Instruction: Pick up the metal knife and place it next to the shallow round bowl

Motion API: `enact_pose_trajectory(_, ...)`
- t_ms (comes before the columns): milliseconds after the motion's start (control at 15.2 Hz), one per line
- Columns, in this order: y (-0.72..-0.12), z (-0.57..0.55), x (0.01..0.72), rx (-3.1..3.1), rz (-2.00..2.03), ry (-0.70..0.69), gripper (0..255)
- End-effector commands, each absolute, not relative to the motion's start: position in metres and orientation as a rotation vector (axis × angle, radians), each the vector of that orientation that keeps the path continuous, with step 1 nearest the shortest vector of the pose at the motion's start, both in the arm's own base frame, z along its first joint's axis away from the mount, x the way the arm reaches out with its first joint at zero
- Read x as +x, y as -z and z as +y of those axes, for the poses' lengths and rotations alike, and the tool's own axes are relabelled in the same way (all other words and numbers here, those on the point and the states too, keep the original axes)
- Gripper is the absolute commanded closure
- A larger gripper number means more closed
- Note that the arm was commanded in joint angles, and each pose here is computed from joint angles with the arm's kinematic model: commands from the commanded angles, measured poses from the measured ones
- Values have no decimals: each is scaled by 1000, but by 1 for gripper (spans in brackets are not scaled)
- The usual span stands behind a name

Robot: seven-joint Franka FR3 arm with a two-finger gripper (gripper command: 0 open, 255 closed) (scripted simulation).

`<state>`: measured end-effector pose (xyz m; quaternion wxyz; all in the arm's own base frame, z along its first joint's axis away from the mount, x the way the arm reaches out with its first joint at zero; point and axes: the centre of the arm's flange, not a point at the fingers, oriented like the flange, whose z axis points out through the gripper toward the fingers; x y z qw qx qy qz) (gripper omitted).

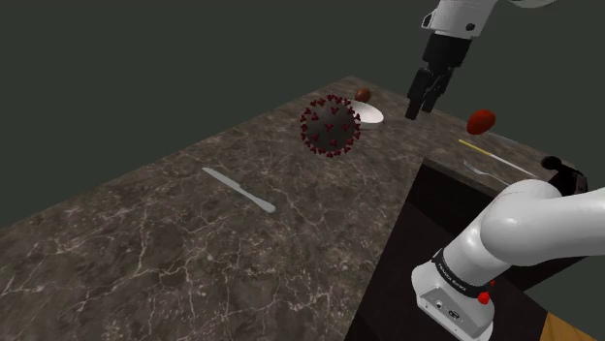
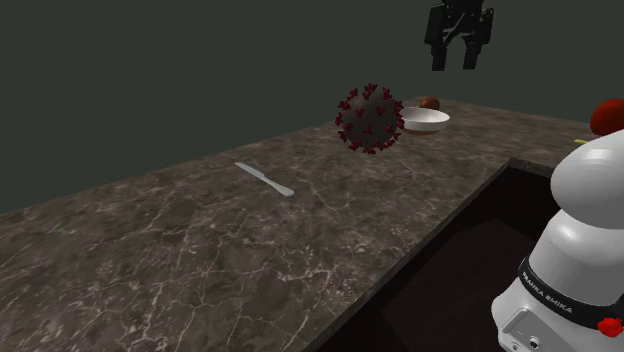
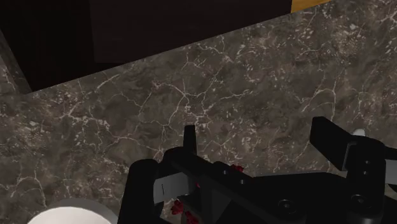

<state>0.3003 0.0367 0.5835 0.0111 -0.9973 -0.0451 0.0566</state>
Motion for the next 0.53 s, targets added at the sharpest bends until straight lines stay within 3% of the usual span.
enact_pose_trajectory(0,-583,37,300,-3111,-141,-176,0)
enact_pose_trajectory(462,-540,108,339,-3120,-220,-139,0)
